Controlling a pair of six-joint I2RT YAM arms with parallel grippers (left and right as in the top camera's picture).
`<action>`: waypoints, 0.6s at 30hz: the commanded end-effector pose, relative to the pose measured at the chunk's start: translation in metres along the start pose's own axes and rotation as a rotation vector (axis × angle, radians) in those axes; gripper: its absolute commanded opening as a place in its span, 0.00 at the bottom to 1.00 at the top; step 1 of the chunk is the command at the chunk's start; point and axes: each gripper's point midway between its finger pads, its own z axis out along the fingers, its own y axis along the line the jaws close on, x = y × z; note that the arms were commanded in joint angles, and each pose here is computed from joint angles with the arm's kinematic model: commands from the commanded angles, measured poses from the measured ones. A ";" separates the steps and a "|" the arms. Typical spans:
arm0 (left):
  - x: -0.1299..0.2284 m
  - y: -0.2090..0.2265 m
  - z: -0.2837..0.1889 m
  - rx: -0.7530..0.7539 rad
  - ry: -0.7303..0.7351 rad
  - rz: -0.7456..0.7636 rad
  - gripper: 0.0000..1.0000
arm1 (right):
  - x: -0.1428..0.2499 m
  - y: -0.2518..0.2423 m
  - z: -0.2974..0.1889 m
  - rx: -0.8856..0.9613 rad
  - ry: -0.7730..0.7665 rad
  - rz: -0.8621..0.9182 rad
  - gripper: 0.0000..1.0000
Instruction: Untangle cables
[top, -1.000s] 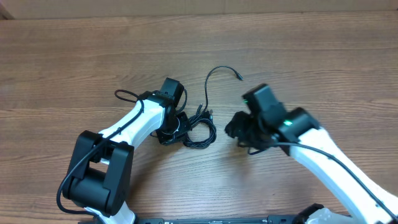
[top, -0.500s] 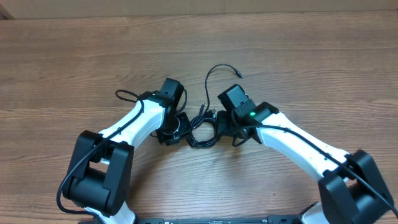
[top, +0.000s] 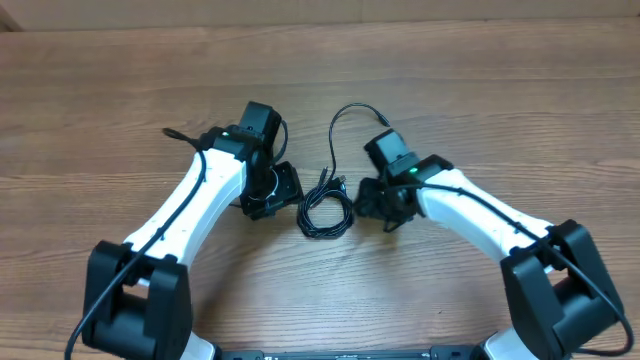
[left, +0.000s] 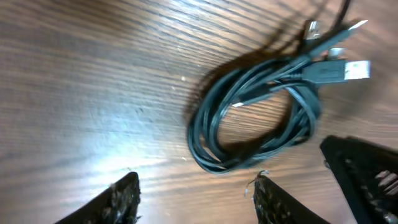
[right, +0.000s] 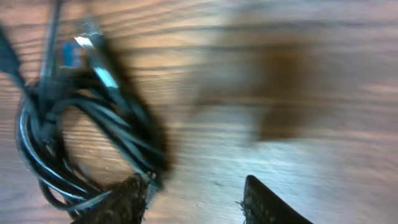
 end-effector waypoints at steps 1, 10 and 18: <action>0.020 -0.015 0.003 0.026 0.065 -0.222 0.44 | -0.014 -0.002 -0.050 -0.081 -0.071 0.055 0.48; 0.050 -0.029 0.024 -0.100 -0.027 -0.987 0.91 | 0.005 -0.015 -0.169 -0.171 -0.314 -0.055 0.52; 0.048 -0.028 0.040 -0.144 -0.194 -1.033 0.82 | 0.025 -0.028 -0.181 -0.138 -0.306 -0.046 0.52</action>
